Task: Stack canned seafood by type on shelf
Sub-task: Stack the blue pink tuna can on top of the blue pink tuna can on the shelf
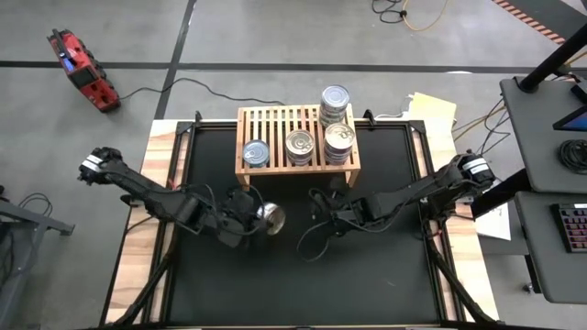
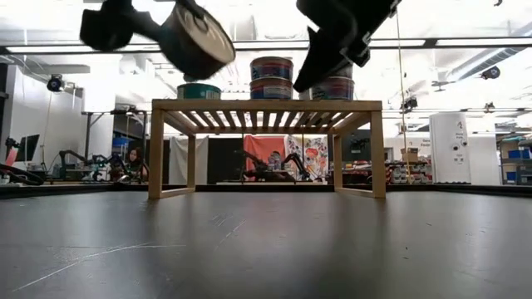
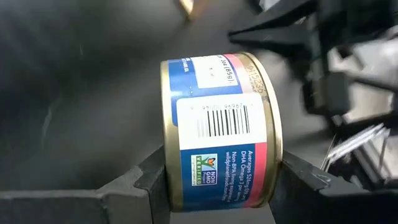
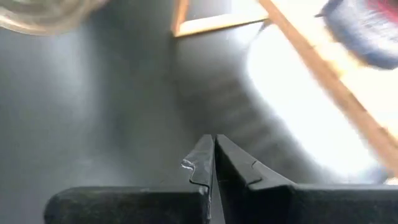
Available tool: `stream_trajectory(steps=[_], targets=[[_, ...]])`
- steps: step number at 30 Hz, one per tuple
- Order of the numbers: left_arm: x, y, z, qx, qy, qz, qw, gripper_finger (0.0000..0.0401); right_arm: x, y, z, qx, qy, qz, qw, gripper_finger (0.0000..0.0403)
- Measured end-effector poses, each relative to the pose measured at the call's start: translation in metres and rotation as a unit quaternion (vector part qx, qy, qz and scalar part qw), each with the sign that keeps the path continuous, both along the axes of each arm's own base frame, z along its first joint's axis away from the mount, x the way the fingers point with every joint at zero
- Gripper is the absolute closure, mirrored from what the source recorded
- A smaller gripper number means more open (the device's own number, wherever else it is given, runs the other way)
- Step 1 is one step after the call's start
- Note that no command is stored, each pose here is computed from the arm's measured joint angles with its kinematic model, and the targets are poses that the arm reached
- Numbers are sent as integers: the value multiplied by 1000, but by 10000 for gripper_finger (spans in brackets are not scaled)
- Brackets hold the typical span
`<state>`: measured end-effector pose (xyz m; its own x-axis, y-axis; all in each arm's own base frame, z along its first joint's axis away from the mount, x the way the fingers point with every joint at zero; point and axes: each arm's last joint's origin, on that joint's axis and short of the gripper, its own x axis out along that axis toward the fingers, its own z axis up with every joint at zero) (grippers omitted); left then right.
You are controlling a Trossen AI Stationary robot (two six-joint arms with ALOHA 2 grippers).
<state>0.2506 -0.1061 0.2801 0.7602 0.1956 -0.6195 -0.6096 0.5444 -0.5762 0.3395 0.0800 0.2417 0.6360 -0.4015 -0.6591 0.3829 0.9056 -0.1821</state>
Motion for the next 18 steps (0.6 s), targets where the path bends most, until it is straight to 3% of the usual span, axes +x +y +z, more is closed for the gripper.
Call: stream_trajectory(steps=[2,9,18], targets=[[-5,6,10,13,-20,10,1000,223,0,-4,3,-6,-13,-21,1000,394],[-12,22,57,56,-91,35,994,223,-10,-9,25,27,-39,-6,999,394],[-6,61,105,101,-116,82,985,223,-53,-24,83,86,-117,-15,989,394]])
